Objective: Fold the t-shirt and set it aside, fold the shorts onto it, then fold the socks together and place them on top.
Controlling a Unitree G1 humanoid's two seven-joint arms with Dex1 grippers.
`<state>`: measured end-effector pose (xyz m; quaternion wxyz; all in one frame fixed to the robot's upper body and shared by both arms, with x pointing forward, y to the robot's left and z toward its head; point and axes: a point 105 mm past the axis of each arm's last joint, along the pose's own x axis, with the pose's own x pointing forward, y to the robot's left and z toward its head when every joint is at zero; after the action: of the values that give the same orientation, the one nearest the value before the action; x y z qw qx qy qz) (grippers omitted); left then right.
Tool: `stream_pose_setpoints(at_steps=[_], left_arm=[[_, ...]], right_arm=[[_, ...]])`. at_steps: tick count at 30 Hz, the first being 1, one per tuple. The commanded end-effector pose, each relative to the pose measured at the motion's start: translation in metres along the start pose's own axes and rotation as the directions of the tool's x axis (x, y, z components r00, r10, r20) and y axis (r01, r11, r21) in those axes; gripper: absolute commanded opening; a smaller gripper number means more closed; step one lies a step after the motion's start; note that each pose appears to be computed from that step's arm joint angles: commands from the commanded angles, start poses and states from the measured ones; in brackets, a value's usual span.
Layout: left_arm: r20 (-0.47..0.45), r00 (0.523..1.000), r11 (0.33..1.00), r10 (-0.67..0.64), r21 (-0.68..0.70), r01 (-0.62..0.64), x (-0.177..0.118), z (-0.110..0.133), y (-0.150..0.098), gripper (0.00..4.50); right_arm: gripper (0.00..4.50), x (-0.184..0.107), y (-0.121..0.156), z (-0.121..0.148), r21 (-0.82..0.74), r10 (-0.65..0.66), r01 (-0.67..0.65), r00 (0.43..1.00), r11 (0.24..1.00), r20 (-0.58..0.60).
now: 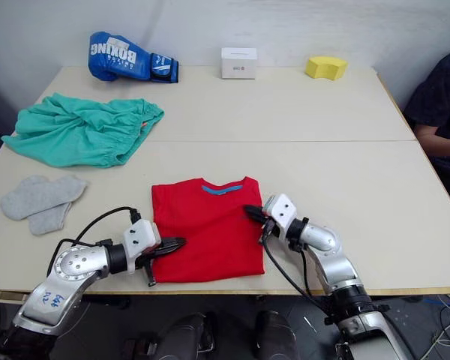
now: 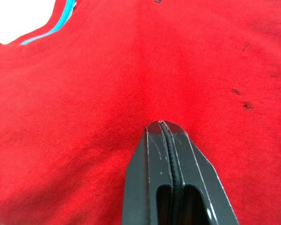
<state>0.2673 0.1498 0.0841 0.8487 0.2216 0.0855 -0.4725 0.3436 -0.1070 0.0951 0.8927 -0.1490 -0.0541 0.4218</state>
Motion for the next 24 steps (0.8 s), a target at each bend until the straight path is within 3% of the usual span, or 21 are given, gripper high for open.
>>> stream_pose_setpoints(at_steps=[1, 5, 8, 13, 17, 20, 24], left_arm=[[0.081, 0.996, 0.998, 0.039, -0.048, -0.035, -0.007, 0.000, 0.011, 0.02], [0.250, 0.967, 0.998, 0.051, -0.038, -0.043, -0.004, 0.037, 0.023, 0.02], [0.280, 0.958, 0.998, 0.063, -0.033, -0.057, 0.007, 0.047, 0.029, 0.02], [0.175, 0.970, 0.986, 0.167, -0.036, -0.164, 0.029, 0.026, 0.048, 0.02], [0.151, 0.942, 0.954, 0.300, -0.069, -0.293, 0.034, 0.017, 0.070, 0.02], [0.140, 0.899, 0.909, 0.415, -0.116, -0.401, 0.034, 0.019, 0.088, 0.02], [0.030, 0.896, 0.882, 0.442, -0.194, -0.429, 0.035, -0.006, 0.085, 0.02]], right_arm=[[0.00, -0.004, -0.010, 0.006, -0.010, -0.031, 0.032, 0.999, 0.999, 0.020], [0.00, 0.004, 0.010, 0.050, -0.033, 0.107, -0.103, 0.987, 0.994, 0.117], [0.00, 0.011, 0.031, 0.056, -0.049, 0.189, -0.184, 0.976, 0.982, 0.112], [0.00, 0.032, 0.042, 0.035, -0.058, 0.202, -0.198, 0.978, 0.978, 0.059], [0.00, 0.036, 0.036, 0.016, -0.083, 0.203, -0.201, 0.979, 0.976, 0.024], [0.00, 0.033, 0.020, 0.008, -0.062, 0.167, -0.166, 0.986, 0.984, 0.004], [0.00, 0.028, -0.002, -0.002, -0.032, 0.105, -0.106, 0.994, 0.994, -0.027]])
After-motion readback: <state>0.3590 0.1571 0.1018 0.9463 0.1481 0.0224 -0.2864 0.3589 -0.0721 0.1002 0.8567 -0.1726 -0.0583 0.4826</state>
